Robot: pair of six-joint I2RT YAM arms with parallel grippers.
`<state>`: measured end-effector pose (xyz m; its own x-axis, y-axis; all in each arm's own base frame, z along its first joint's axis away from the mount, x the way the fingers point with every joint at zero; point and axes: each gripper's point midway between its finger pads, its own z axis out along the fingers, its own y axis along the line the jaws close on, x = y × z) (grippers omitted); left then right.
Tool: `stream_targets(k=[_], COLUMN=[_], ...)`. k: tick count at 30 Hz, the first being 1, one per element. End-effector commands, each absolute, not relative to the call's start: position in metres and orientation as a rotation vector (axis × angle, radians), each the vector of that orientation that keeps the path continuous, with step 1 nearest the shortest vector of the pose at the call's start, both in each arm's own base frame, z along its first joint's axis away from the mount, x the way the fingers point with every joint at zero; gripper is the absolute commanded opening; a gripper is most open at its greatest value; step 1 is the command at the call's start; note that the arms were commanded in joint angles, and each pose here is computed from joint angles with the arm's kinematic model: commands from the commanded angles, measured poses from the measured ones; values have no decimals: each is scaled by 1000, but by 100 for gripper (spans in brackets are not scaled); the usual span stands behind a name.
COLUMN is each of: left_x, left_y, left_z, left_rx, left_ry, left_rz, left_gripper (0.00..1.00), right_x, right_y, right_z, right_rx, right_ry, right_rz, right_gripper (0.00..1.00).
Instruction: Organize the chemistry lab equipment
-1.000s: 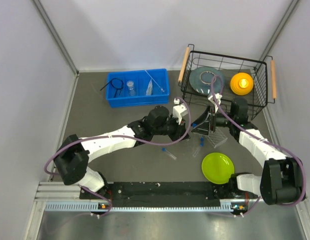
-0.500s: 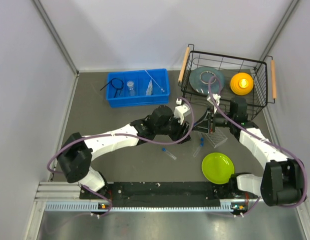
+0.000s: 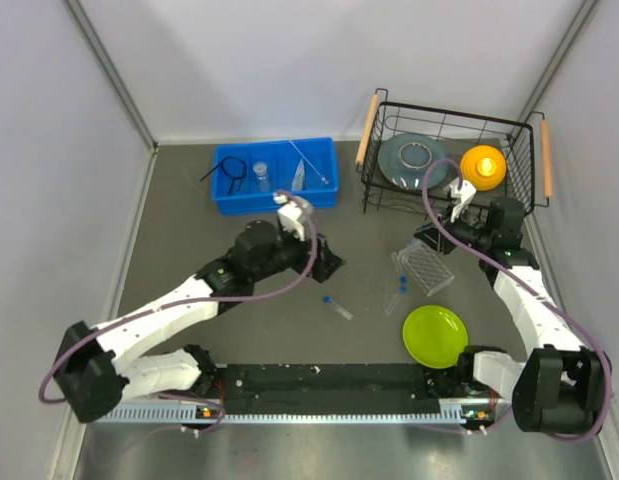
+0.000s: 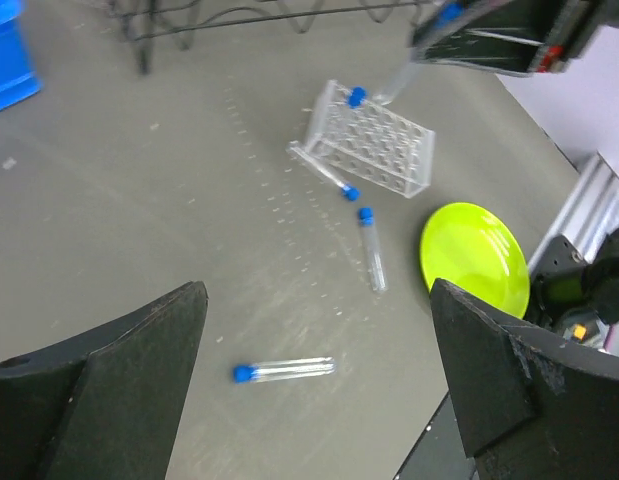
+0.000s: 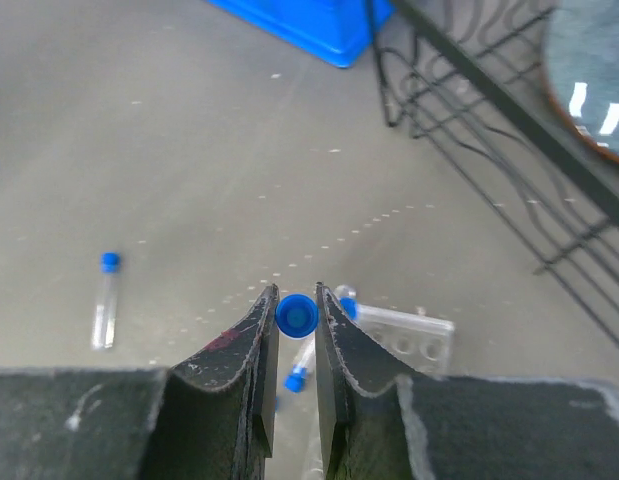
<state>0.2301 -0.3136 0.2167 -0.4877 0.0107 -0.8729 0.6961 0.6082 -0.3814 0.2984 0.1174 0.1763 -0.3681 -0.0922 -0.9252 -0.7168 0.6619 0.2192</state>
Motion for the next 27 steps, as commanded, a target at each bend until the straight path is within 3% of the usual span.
stream_targets(k=[1, 11, 27], left_x=[241, 228, 226], left_y=[-276, -244, -245], left_z=[222, 180, 171], left_rx=[370, 281, 288], left_ry=[1870, 1940, 1956], left_rz=[-1026, -1034, -1045], left_gripper=[99, 99, 99], right_x=[317, 340, 348], right_y=[83, 65, 90], right_z=[180, 155, 125], right_rx=[-653, -518, -522], right_ry=[1848, 1937, 2001], right_rz=[503, 444, 567], right_gripper=[17, 17, 18])
